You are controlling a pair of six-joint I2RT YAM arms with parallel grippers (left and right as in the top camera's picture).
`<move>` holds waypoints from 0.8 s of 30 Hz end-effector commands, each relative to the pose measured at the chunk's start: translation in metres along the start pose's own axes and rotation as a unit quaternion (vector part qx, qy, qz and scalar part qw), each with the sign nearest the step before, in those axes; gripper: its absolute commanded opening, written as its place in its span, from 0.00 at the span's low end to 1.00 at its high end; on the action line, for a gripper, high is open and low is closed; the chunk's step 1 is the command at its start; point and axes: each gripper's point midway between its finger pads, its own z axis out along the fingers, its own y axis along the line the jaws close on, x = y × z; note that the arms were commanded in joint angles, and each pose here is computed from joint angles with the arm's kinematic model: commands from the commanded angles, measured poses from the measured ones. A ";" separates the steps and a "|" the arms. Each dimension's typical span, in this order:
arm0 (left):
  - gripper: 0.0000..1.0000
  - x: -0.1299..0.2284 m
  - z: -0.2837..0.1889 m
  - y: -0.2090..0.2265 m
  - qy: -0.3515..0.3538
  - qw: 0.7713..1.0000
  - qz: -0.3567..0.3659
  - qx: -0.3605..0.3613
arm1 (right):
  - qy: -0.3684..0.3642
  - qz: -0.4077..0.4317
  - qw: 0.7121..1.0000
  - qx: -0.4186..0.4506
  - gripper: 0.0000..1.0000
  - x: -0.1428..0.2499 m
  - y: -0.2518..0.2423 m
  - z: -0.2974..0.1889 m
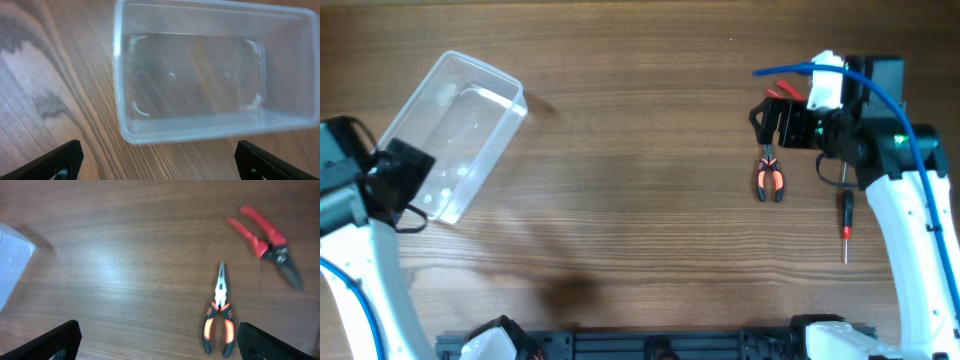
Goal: Pack container
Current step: 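Grasp the clear plastic container's rim with the left gripper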
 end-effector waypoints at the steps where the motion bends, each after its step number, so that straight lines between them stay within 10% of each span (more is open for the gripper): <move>1: 1.00 -0.014 0.023 0.010 0.026 0.998 -0.055 0.001 | 0.011 -0.026 0.999 0.024 1.00 -0.014 -0.009 0.006; 21: 1.00 -0.001 0.141 0.041 0.113 0.986 -0.056 -0.114 | 0.083 -0.025 0.996 0.027 1.00 0.010 -0.018 0.035; 24: 0.85 -0.003 0.144 0.040 0.108 0.986 -0.056 -0.112 | 0.092 -0.022 0.995 0.028 1.00 0.015 -0.019 0.034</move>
